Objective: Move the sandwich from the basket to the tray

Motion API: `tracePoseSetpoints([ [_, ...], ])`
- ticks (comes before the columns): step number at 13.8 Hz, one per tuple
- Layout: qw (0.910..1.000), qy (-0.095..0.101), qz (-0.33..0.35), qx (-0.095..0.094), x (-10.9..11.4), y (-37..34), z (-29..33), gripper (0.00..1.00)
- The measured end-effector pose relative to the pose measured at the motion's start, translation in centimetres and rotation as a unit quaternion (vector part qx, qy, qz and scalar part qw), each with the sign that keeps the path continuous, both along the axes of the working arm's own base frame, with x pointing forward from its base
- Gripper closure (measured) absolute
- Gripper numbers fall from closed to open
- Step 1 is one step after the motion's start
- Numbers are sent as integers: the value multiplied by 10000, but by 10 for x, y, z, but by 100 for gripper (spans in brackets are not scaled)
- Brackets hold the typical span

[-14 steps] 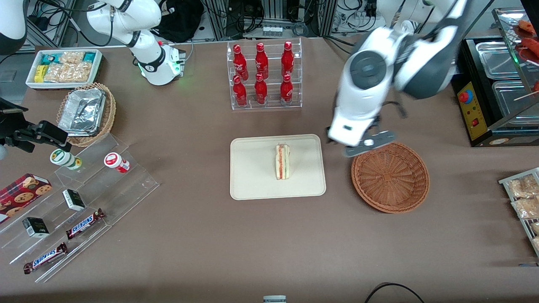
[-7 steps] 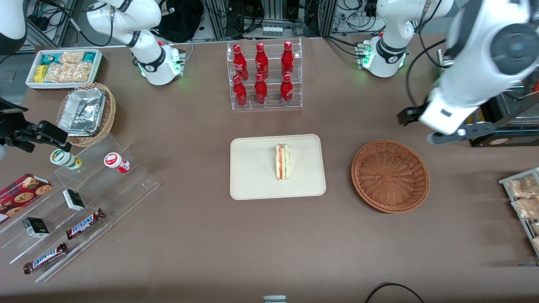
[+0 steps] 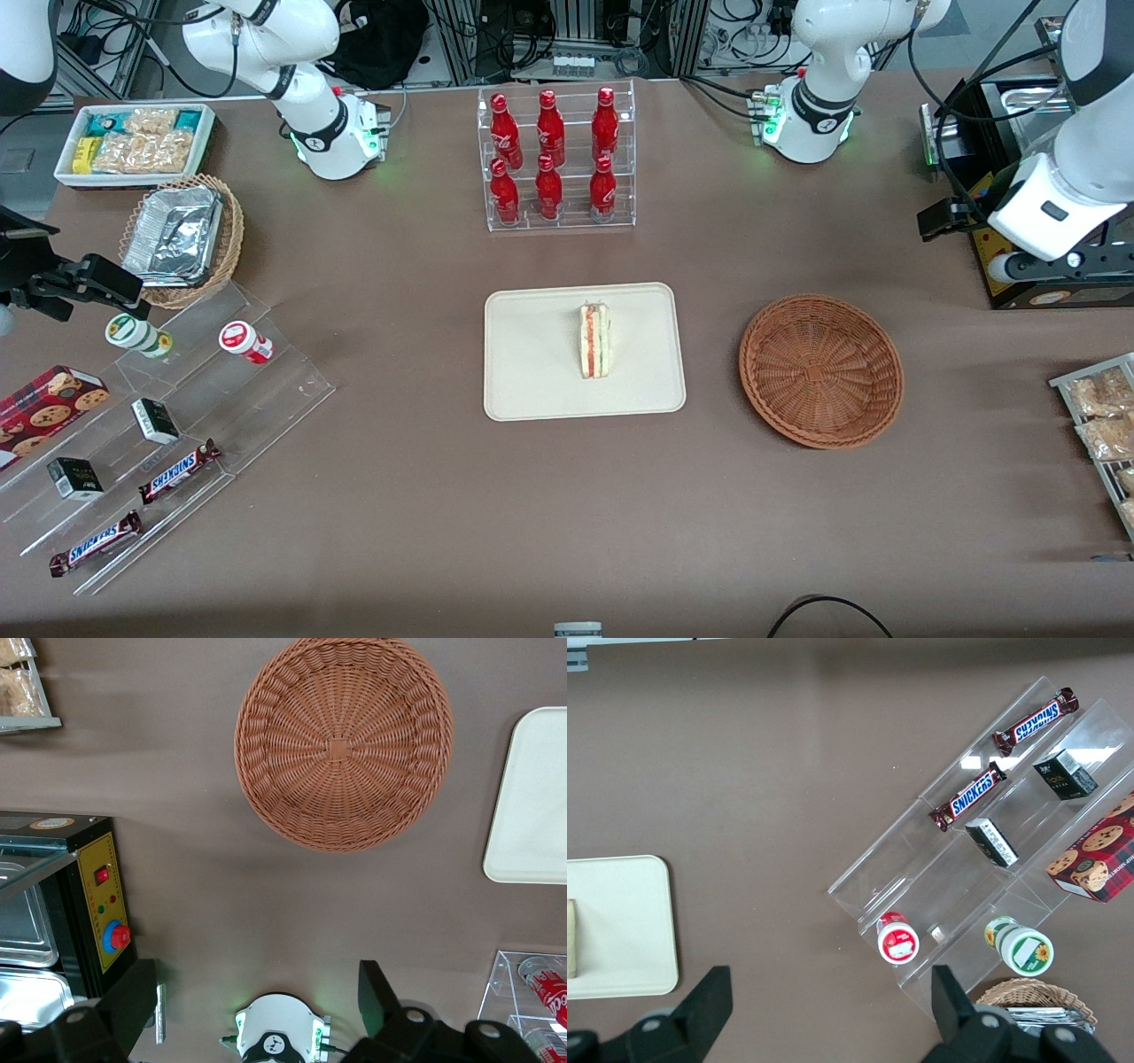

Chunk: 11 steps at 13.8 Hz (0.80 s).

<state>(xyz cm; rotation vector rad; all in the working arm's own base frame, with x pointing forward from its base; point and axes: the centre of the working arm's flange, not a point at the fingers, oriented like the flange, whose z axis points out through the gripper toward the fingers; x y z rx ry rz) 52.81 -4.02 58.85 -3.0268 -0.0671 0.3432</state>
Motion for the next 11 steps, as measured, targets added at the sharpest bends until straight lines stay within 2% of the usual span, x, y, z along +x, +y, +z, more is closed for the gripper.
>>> tracePoseSetpoints([
  [7,9994,-159,-287,-69,3,-7,11,0],
  [11,9990,-226,-342,-148,8,19,18,0],
])
